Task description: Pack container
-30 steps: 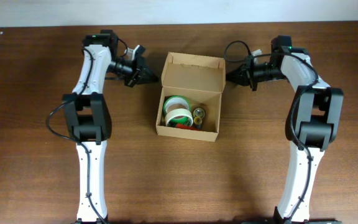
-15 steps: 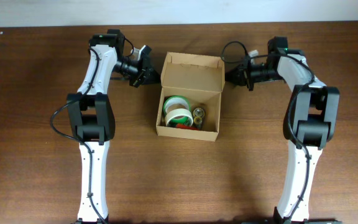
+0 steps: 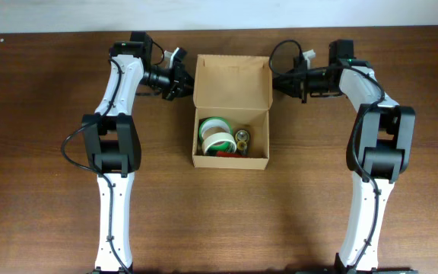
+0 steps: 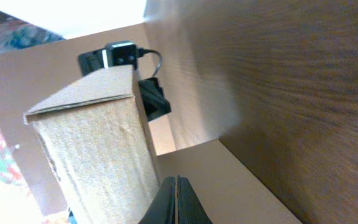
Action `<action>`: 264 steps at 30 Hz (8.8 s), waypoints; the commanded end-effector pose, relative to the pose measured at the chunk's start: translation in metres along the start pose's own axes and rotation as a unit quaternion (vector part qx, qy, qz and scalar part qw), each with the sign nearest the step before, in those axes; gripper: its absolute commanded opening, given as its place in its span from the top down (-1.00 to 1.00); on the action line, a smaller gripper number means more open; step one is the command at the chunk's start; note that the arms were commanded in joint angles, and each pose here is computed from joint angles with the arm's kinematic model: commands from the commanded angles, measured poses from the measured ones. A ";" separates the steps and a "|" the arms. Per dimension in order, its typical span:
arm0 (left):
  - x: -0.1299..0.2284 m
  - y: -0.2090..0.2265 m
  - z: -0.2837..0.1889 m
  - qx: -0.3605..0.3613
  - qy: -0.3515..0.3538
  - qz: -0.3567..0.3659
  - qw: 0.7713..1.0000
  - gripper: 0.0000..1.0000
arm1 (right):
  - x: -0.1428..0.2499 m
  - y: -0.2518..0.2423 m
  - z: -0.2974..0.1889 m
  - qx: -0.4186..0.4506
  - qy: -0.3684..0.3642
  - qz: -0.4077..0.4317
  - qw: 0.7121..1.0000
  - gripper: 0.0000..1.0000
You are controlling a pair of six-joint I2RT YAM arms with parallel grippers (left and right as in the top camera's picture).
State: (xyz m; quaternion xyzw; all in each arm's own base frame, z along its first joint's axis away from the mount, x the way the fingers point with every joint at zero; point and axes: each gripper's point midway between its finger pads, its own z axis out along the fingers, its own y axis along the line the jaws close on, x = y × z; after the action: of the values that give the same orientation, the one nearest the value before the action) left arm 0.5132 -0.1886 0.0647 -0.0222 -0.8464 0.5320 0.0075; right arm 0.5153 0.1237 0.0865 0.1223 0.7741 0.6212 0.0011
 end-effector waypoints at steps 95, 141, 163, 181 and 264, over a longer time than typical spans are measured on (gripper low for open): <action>0.152 -0.098 -0.049 -0.430 0.129 0.151 0.881 0.97 | 0.196 0.024 -0.021 0.528 0.153 -0.220 0.806 0.92; 0.217 -0.032 -0.021 -0.435 0.199 0.127 0.869 0.96 | 0.198 -0.042 -0.007 0.522 0.167 -0.200 0.812 0.92; 0.129 -0.133 -0.126 -0.518 -0.081 0.181 0.832 0.96 | 0.150 0.084 -0.034 0.516 0.032 -0.309 0.798 0.92; 0.097 -0.088 -0.329 -0.588 -0.274 0.031 0.760 0.54 | 0.077 0.131 -0.219 0.557 -0.198 -0.239 0.771 0.91; 0.100 -0.083 -0.340 -0.590 -0.279 0.019 0.757 -0.99 | 0.291 0.037 -0.137 0.288 -0.408 -0.592 0.633 -0.98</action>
State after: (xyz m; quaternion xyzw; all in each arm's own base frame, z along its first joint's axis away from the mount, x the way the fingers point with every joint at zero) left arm 0.4235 0.0833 0.2845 0.1076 -0.9575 -0.0867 -0.2532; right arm 0.2191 0.0523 0.2106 -0.1251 0.7394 0.1114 0.6521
